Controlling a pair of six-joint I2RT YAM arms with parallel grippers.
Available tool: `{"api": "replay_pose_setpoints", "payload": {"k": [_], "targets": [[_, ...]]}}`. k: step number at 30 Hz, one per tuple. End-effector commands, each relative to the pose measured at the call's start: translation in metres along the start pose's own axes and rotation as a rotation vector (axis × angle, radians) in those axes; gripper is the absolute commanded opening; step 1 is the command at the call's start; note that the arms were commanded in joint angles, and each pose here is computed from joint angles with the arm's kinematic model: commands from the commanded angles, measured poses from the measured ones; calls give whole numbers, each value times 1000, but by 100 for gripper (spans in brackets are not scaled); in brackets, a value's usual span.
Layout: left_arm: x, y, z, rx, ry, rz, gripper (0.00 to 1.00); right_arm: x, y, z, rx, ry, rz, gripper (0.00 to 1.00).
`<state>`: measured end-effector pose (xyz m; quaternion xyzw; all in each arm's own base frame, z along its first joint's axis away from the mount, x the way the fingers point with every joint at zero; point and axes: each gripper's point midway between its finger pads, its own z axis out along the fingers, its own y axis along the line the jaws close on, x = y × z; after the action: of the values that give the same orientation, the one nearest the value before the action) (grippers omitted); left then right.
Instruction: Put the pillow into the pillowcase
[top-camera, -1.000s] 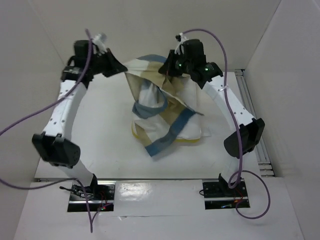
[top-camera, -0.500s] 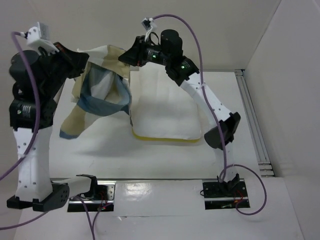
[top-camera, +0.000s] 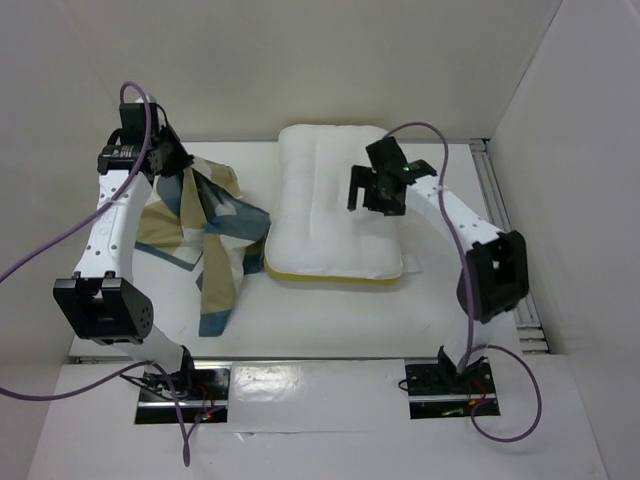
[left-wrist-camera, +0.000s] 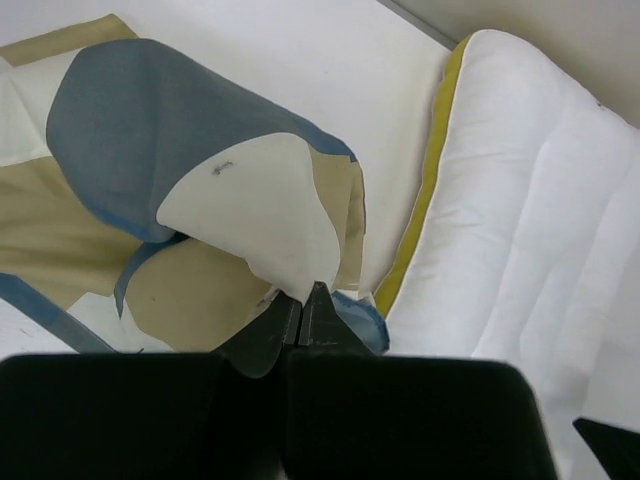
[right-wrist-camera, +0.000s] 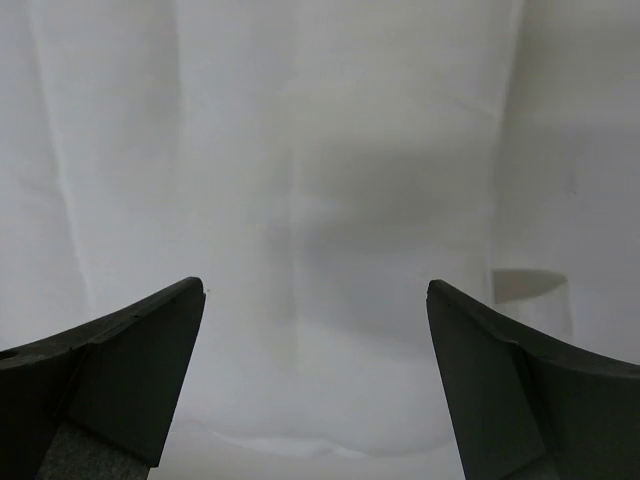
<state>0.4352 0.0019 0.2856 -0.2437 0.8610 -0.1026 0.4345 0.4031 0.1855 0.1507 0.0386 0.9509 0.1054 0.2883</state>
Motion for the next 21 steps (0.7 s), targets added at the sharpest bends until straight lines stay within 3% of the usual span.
{"api": "replay_pose_setpoints", "payload": {"k": [1, 4, 7, 11, 13, 14, 15, 16, 17, 21], "targets": [[-28, -15, -12, 55, -69, -13, 0, 35, -59, -35, 230, -19, 26, 99], [-33, -7, -10, 31, -75, -24, 0, 84, -84, -26, 298, 73, 62, 99], [-32, -7, -7, 40, -60, -37, 0, 104, -90, -11, 252, 102, 124, 99], [-30, -10, -7, 60, -49, -37, 0, 103, -85, 11, 170, 120, 175, 99], [-29, -12, -7, 70, -43, -36, 0, 89, -77, 21, 102, 102, 160, 94], [-28, -13, -8, 79, -38, -36, 0, 81, -68, 25, 35, 113, 170, 83], [-26, -17, -8, 98, -28, -35, 0, 68, -64, 24, -3, 86, 160, 35], [-25, -18, -9, 107, -23, -35, 0, 59, -62, 21, -23, 73, 171, 7], [-24, -20, -9, 117, -18, -34, 0, 37, -65, 16, -13, 19, 181, 0], [-26, -27, -14, 147, -12, -32, 0, -18, -139, -42, 218, -178, 302, 0]]}}
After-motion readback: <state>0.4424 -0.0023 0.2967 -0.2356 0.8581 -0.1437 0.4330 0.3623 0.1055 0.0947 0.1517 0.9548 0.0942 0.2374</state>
